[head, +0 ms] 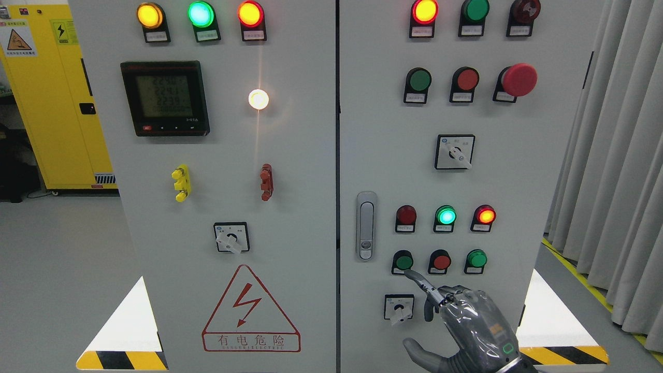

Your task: Press green start button

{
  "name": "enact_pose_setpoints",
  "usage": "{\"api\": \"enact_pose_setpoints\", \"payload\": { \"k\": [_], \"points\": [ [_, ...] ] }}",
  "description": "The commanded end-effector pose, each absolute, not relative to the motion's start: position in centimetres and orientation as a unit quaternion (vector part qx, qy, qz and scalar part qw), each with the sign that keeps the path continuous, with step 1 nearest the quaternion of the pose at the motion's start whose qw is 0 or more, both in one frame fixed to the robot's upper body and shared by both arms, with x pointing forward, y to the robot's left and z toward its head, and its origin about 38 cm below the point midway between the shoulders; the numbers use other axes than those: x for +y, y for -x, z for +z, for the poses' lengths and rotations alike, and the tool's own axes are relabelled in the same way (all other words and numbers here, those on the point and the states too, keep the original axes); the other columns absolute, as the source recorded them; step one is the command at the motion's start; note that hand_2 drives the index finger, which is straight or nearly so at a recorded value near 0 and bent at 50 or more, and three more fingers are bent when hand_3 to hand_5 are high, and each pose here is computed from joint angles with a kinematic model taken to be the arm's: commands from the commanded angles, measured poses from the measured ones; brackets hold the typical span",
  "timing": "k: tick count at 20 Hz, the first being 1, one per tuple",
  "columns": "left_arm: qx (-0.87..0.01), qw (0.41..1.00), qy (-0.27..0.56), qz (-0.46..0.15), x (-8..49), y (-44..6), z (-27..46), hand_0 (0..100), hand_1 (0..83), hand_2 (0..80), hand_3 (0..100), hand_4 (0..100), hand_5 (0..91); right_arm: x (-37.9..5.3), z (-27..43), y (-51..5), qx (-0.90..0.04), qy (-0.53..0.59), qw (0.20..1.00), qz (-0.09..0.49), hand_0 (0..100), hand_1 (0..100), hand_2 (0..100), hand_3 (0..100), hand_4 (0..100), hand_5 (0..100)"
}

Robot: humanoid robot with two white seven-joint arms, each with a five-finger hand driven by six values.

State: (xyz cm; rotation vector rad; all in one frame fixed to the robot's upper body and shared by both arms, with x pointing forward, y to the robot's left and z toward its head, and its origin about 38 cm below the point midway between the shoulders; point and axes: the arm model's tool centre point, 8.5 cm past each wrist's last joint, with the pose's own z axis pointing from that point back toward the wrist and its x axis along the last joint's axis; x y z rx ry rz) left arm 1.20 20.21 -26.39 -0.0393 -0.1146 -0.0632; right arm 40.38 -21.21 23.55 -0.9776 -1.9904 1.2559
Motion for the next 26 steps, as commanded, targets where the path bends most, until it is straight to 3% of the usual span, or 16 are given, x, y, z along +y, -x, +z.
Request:
{"api": "enact_pose_setpoints", "payload": {
  "k": [1, 26],
  "points": [
    [-0.084, 0.996, 0.018, -0.033, 20.1, -4.0, -26.3, 12, 55.6, 0.0, 0, 0, 0.0, -20.6, 22.0, -41.4, -0.738, 0.351, 0.311, 0.485, 31, 59, 0, 71, 71, 62],
    [-0.085, 0.996, 0.018, -0.033, 20.1, -4.0, -26.3, 12, 55.6, 0.0, 0, 0, 0.0, -20.7, 22.8, -43.3, -0.739, 0.355, 0.329, 0.469, 33, 58, 0, 70, 70, 61]
  ]
}}
